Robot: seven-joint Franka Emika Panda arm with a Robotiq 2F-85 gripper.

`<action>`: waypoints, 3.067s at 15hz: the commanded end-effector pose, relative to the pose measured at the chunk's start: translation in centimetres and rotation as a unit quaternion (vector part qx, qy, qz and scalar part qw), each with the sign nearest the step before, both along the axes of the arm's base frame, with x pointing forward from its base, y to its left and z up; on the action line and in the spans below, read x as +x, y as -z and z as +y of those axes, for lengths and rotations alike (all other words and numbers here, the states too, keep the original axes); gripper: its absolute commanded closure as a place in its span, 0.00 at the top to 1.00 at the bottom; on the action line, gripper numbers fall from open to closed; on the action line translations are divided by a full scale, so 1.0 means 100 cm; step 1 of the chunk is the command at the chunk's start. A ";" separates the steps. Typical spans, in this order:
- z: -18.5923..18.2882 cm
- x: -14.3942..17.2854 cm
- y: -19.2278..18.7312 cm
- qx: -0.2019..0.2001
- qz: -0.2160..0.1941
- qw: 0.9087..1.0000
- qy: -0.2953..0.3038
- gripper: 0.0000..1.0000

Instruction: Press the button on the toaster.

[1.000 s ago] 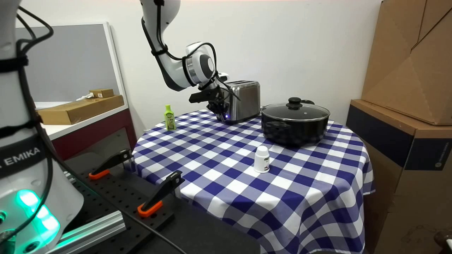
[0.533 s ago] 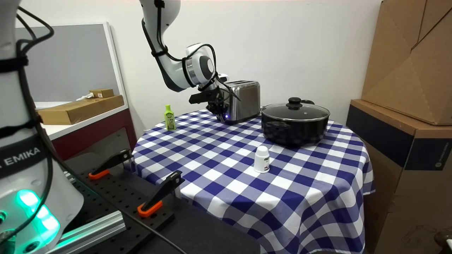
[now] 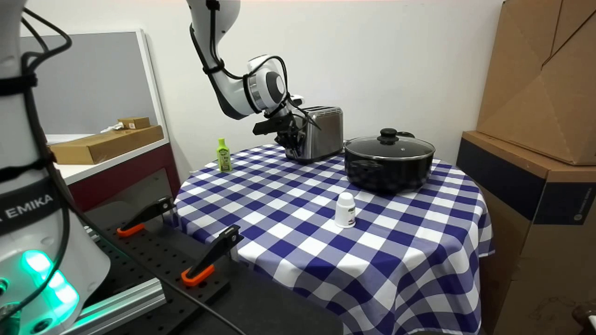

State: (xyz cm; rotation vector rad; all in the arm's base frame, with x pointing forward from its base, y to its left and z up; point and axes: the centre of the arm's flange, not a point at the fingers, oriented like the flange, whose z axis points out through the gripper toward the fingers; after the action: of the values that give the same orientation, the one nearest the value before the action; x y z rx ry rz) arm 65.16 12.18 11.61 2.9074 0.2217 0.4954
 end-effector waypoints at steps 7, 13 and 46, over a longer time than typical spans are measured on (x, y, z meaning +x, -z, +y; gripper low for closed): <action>0.012 0.010 0.009 -0.022 -0.017 1.000 -0.010 0.00; 0.017 0.011 0.004 -0.012 -0.009 1.000 -0.022 0.00; -0.018 0.004 -0.009 0.041 0.115 0.991 -0.050 0.00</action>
State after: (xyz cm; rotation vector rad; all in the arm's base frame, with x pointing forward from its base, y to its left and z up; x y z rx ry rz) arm 64.84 11.54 11.78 3.0364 0.4104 0.2573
